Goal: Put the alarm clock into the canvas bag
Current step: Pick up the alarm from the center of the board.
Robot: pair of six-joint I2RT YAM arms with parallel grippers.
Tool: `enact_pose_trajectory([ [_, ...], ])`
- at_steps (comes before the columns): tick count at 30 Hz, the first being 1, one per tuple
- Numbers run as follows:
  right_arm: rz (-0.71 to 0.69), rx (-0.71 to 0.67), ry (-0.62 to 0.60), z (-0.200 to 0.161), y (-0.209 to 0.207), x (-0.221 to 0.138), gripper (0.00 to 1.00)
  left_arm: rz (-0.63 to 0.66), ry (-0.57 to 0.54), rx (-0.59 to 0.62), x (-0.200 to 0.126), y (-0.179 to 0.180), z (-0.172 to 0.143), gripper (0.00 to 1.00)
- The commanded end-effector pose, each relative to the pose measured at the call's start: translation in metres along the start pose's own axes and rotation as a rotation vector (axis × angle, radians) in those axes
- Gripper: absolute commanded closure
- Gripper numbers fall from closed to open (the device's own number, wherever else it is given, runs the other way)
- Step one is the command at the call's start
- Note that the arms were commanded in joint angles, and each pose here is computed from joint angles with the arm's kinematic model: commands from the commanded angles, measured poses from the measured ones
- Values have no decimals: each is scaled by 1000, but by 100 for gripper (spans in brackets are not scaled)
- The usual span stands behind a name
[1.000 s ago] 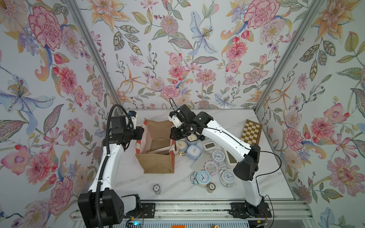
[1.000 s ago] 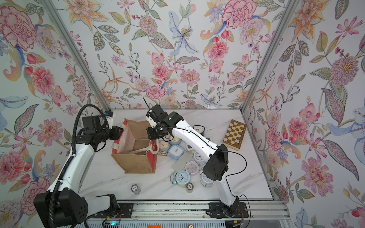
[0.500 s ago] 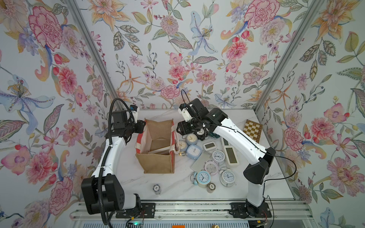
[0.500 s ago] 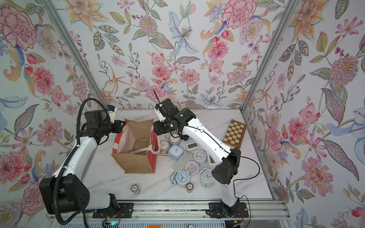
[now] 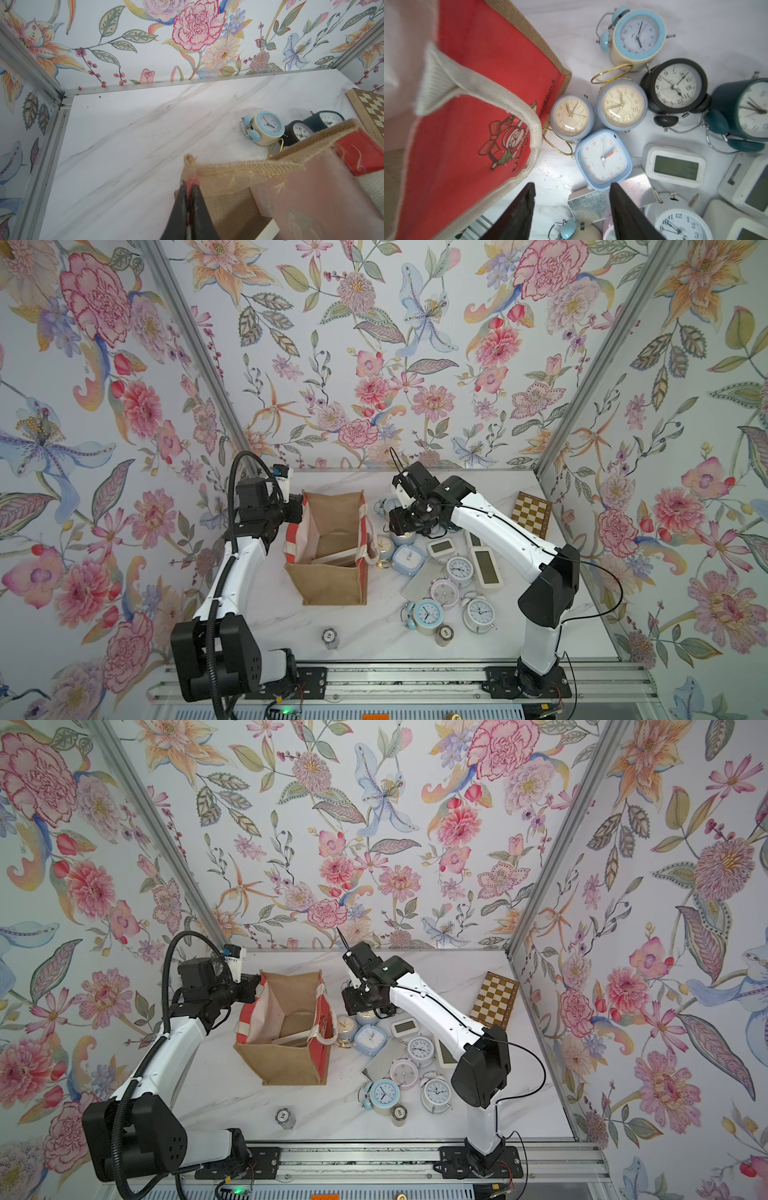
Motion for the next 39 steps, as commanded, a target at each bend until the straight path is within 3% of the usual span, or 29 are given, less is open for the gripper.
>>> enact_pose_trajectory([
  [1, 45, 15, -5, -4, 1, 5, 40, 22, -17, 16, -5, -2, 0, 92],
  [7, 139, -8, 20, -15, -2, 28, 37, 30, -10, 16, -6, -2, -1, 93],
  [12, 113, 112, 39, -13, -17, 43, 35, 34, -12, 22, -6, -3, -2, 92],
  [15, 109, 184, 40, -15, -14, 55, 28, 27, -3, 42, -4, -3, -6, 93],
  [17, 97, 238, 33, -12, -13, 61, 16, 15, -3, 51, -3, -5, -9, 93],
  [19, 58, 285, 17, -8, -15, 66, 12, 0, -2, 51, -1, -6, -13, 93],
  [27, -99, 372, -66, -2, -14, 85, 16, -15, -20, 55, -2, -9, -11, 94],
  [33, -114, 382, -45, -3, -8, 105, 24, -28, -40, 50, -3, -11, -9, 94],
  [39, -120, 351, -25, -4, 2, 122, 24, -30, -45, 51, -5, -12, -9, 94],
])
Point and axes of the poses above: each gripper's point midway between its finger pads, its own x axis out along the fingers, its own y axis along the line the jaws close on, z = x × y, the point moved 5 cm from there along -x, back along the fingers, and after that the axes turned 5 degrees about x, right-handed, at the moved point
